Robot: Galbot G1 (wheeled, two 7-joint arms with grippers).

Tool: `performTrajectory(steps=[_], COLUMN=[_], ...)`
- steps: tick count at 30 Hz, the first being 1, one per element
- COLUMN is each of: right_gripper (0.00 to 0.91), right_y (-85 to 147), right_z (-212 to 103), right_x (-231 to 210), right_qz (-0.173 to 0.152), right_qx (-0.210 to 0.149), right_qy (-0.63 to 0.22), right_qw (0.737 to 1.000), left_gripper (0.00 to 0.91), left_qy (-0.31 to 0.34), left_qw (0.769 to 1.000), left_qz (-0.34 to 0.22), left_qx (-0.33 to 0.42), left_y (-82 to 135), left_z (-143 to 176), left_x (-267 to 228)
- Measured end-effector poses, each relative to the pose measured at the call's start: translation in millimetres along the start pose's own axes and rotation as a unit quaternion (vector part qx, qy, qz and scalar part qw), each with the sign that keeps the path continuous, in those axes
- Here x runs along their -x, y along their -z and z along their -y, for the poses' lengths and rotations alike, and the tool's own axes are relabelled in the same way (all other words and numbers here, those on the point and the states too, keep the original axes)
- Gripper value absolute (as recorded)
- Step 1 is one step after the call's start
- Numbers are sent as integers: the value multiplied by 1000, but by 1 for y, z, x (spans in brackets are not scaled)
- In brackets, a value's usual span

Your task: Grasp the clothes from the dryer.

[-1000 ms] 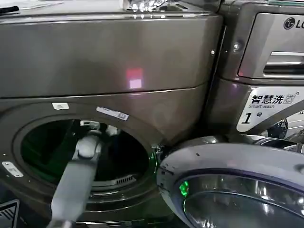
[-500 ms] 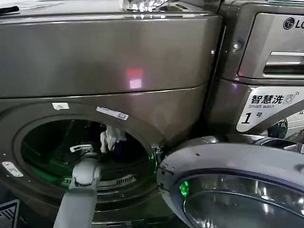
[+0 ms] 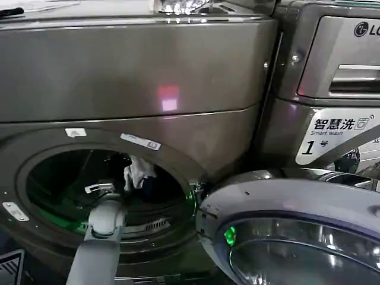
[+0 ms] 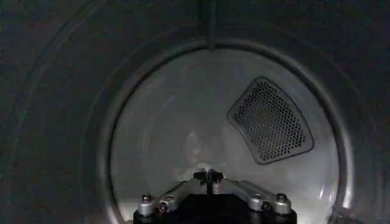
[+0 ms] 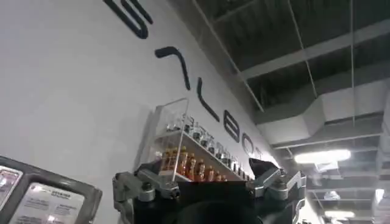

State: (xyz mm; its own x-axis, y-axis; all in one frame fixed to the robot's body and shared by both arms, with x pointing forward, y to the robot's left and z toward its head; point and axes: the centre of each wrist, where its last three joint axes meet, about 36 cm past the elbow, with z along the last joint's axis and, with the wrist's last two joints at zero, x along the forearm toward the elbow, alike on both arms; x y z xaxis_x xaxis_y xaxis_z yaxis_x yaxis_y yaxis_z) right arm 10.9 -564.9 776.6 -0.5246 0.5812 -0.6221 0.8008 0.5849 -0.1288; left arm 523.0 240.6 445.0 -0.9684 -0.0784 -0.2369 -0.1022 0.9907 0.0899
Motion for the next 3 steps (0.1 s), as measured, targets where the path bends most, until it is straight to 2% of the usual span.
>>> performTrajectory(steps=[3], right_gripper=[907], right_y=[0], right_z=[1], right_x=[0], right_qz=[-2], right_qx=[-2], right_qy=[0], right_qw=[1000], left_gripper=[0], left_qy=[2], left_qw=[1000], left_qz=[1], left_qx=[-1], left_y=[1], left_z=[-3], left_x=[-1])
